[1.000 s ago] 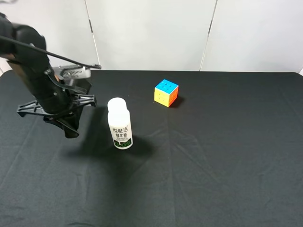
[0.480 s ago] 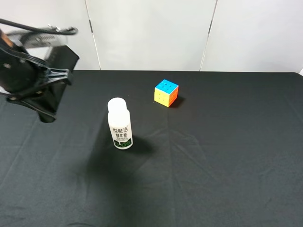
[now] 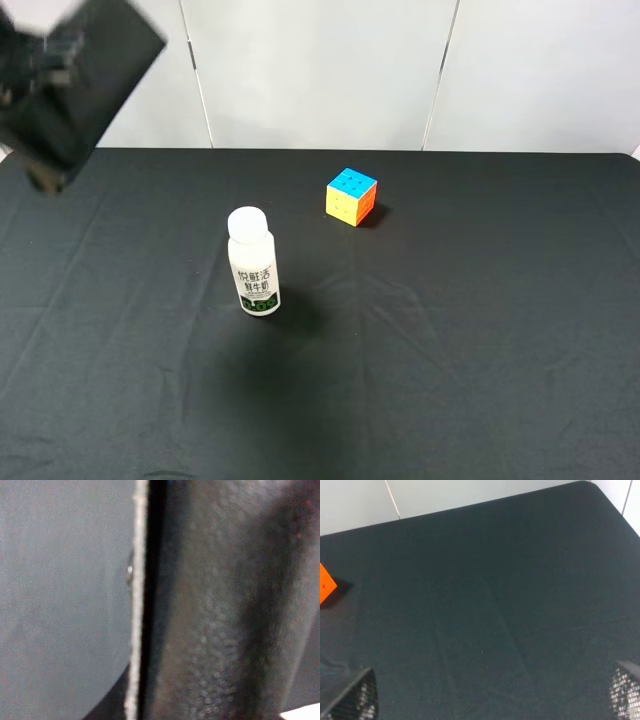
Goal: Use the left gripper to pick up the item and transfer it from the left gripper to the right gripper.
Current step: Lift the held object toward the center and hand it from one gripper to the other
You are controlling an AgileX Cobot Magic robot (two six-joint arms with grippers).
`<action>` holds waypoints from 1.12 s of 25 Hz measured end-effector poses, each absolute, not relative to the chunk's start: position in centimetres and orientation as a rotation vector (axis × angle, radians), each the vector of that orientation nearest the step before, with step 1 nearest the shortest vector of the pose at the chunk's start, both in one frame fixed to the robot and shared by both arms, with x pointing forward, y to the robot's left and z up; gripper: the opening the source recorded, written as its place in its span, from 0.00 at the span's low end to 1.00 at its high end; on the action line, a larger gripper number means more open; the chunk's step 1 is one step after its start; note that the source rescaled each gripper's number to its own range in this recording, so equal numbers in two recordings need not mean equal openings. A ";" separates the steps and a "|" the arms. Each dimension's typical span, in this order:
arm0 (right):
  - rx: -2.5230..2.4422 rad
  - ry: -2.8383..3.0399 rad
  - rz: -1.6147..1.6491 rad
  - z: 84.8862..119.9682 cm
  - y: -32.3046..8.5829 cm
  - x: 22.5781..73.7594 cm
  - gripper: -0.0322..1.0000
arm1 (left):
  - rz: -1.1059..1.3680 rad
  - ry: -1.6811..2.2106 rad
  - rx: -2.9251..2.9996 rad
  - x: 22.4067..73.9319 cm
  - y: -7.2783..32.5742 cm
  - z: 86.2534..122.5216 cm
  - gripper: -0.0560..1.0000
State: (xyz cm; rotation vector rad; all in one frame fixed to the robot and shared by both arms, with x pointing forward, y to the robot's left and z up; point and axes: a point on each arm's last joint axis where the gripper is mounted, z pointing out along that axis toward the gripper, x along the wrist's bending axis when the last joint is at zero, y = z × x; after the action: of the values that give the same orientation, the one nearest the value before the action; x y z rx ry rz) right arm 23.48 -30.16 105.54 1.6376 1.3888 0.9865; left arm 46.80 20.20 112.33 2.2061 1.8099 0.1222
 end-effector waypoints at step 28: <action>1.637 1.388 0.988 105.6 -30.2 23.5 1.00 | 0.059 0.863 2.828 48.8 9.5 108.7 0.07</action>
State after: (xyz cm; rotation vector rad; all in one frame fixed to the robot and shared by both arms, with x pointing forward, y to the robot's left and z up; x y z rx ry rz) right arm 23.49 -30.16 105.55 1.6368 1.3882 0.9883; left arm 48.76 9.52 108.70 2.8285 0.8625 0.0586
